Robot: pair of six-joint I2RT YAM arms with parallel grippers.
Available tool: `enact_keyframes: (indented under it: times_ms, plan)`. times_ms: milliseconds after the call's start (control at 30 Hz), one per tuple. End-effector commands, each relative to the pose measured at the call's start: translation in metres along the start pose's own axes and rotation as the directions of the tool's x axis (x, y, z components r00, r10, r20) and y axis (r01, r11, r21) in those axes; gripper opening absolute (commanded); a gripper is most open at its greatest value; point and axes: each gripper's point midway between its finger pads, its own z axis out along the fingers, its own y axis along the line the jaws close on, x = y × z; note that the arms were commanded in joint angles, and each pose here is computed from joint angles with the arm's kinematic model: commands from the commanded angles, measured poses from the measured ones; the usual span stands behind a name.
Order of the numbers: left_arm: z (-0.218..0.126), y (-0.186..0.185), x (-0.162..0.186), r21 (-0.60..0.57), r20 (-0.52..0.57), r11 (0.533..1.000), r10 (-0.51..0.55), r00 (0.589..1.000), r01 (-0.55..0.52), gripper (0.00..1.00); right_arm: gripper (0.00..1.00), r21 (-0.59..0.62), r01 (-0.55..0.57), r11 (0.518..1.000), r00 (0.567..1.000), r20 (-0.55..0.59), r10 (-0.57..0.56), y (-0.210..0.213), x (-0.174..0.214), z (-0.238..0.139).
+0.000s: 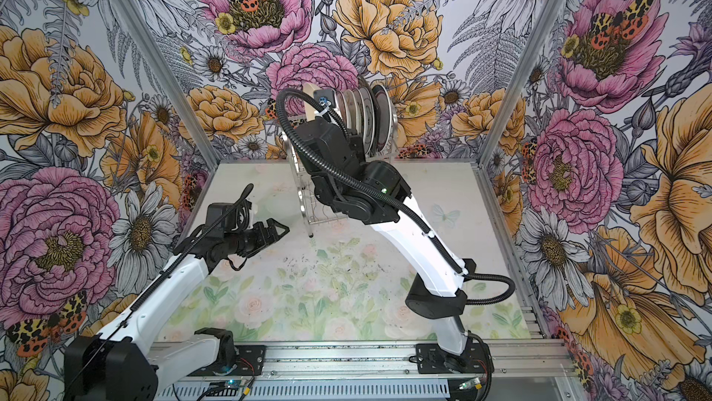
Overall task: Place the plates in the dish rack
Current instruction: 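Lift the cream plate with the right gripper toward the rack while left gripper releases, then lower the cream plate into the rack slot in front of the pink plate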
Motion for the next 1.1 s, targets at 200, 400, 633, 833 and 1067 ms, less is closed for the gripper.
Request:
enact_keyframes:
  times_ms: [200, 400, 633, 833, 1067]
  plan:
    - [0.005, 0.001, -0.003, 0.020, 0.013, 0.999, 0.026, 1.000, -0.027, 0.95, 0.04, 0.103, 0.066, 0.992, 0.993, 0.086, -0.075, 0.021, -0.015, 0.029]
    - [0.006, 0.003, -0.001, 0.023, 0.010, 0.999, 0.025, 1.000, -0.025, 0.95, 0.04, 0.127, 0.066, 0.990, 0.994, 0.081, -0.076, 0.029, -0.005, 0.055]
    - [0.007, 0.003, -0.001, 0.030, 0.022, 1.000, 0.007, 1.000, -0.008, 0.96, 0.04, 0.129, 0.071, 0.989, 0.994, 0.077, -0.082, 0.041, 0.006, 0.077]
    - [0.007, 0.004, 0.000, 0.031, 0.025, 1.000, 0.003, 1.000, -0.004, 0.96, 0.04, 0.134, 0.063, 0.989, 0.994, 0.077, -0.074, 0.046, 0.013, 0.094]
    - [0.008, 0.006, 0.002, 0.027, 0.027, 1.000, -0.004, 1.000, 0.003, 0.96, 0.04, 0.150, 0.058, 0.987, 0.996, 0.063, -0.069, 0.047, 0.024, 0.112]
